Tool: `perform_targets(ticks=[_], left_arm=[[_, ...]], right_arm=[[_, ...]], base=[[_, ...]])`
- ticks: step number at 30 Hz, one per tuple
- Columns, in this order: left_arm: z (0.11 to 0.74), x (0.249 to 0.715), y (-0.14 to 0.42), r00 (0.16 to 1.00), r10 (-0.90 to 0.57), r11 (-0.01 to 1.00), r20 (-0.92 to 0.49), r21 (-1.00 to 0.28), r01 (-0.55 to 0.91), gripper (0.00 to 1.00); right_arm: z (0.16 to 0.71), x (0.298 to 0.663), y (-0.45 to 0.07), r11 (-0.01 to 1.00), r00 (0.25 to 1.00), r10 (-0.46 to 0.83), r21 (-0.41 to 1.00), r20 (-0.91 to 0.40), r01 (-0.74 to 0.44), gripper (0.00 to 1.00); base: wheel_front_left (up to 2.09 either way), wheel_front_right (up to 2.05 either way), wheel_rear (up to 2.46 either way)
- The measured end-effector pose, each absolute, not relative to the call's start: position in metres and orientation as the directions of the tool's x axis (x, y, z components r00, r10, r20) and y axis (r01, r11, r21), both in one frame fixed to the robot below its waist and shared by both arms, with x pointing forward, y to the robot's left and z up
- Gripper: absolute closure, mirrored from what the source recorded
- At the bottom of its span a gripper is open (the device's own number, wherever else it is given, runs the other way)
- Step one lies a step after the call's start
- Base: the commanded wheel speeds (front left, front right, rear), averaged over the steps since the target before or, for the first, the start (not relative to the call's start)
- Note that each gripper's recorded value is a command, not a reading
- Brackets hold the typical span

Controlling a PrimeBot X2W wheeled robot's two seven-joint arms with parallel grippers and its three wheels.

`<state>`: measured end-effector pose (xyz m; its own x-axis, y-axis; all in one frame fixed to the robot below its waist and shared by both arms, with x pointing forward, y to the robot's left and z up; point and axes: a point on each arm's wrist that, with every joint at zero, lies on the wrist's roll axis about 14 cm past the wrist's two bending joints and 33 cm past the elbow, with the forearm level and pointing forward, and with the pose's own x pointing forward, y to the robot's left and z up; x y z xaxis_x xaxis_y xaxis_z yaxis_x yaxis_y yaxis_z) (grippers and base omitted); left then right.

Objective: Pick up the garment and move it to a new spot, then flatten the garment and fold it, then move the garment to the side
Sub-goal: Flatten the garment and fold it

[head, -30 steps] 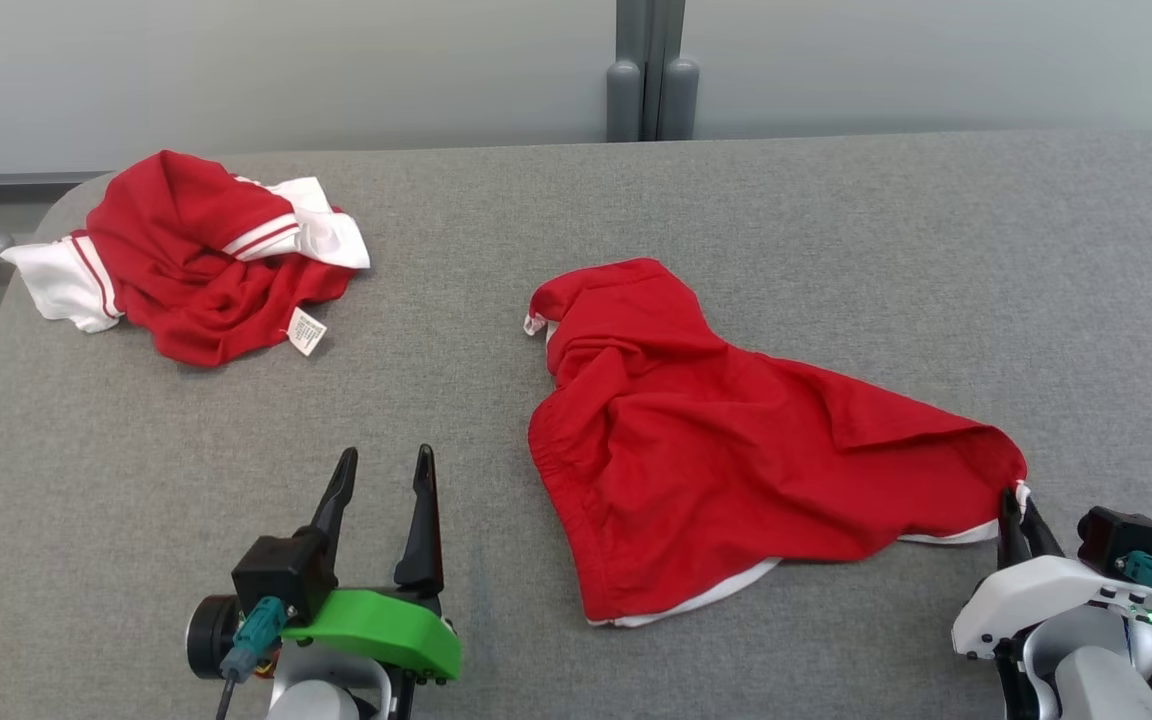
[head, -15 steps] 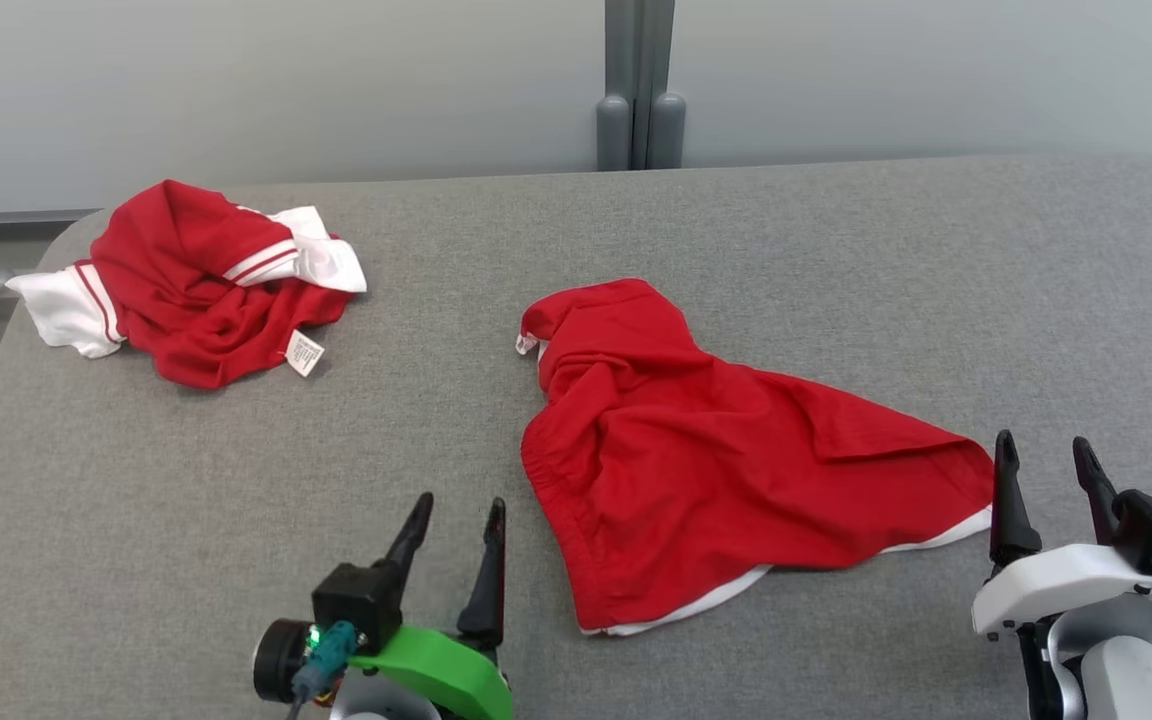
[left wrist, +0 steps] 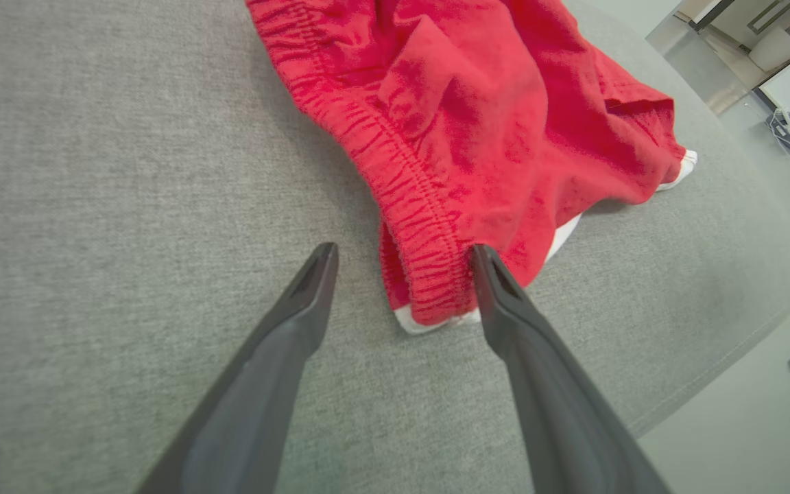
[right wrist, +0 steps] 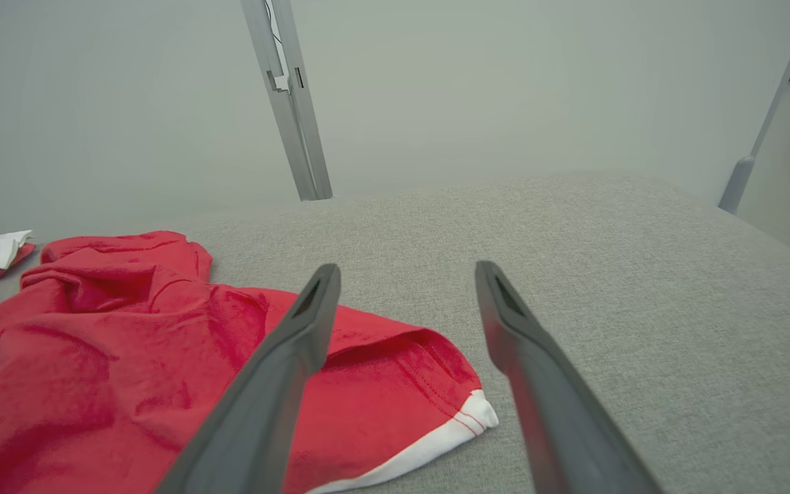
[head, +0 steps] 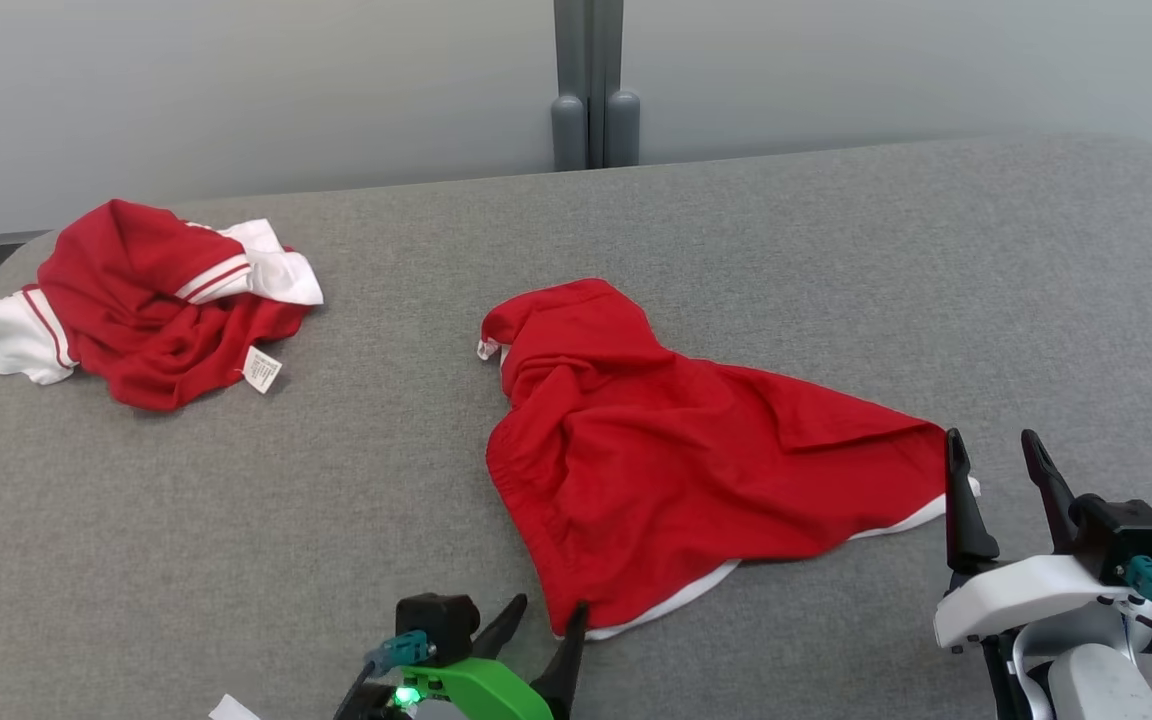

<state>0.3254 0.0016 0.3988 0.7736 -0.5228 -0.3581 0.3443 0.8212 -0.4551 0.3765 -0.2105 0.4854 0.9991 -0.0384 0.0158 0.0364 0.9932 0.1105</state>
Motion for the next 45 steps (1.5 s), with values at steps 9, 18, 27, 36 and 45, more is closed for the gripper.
perform_targets(ticks=[9, 18, 27, 36, 45], left_arm=[[0.418, 0.339, -0.018, 0.784, -0.555, 0.749, -0.279, -0.578, 0.324, 1.00], [0.438, 0.406, 0.017, 0.863, -0.461, 0.835, -0.205, -0.429, 0.344, 1.00], [0.447, 0.461, 0.044, 0.890, -0.417, 0.880, -0.185, -0.327, 0.344, 1.00], [0.414, 0.453, 0.058, 0.873, -0.395, 0.897, -0.284, -0.323, 0.301, 0.54], [0.439, 0.453, 0.076, 0.923, -0.333, 0.908, -0.193, -0.331, 0.258, 0.00]], right_arm=[[0.485, 0.369, -0.225, 0.992, 0.997, -0.081, 0.100, 0.013, 0.079, 0.00], [0.480, 0.370, -0.232, 0.990, 0.995, -0.100, 0.095, -0.002, 0.100, 0.00], [0.476, 0.381, -0.236, 0.989, 0.994, -0.112, 0.091, -0.012, 0.113, 0.00], [0.473, 0.386, -0.232, 0.990, 0.995, -0.100, 0.100, -0.020, 0.101, 0.00], [0.483, 0.394, -0.222, 0.993, 0.998, -0.069, 0.100, 0.015, 0.067, 0.00]], base=[[0.00, 0.00, 0.00], [0.00, 0.00, 0.00], [0.00, 0.00, 0.00], [0.00, 0.00, 0.00], [0.00, 0.00, 0.00]])
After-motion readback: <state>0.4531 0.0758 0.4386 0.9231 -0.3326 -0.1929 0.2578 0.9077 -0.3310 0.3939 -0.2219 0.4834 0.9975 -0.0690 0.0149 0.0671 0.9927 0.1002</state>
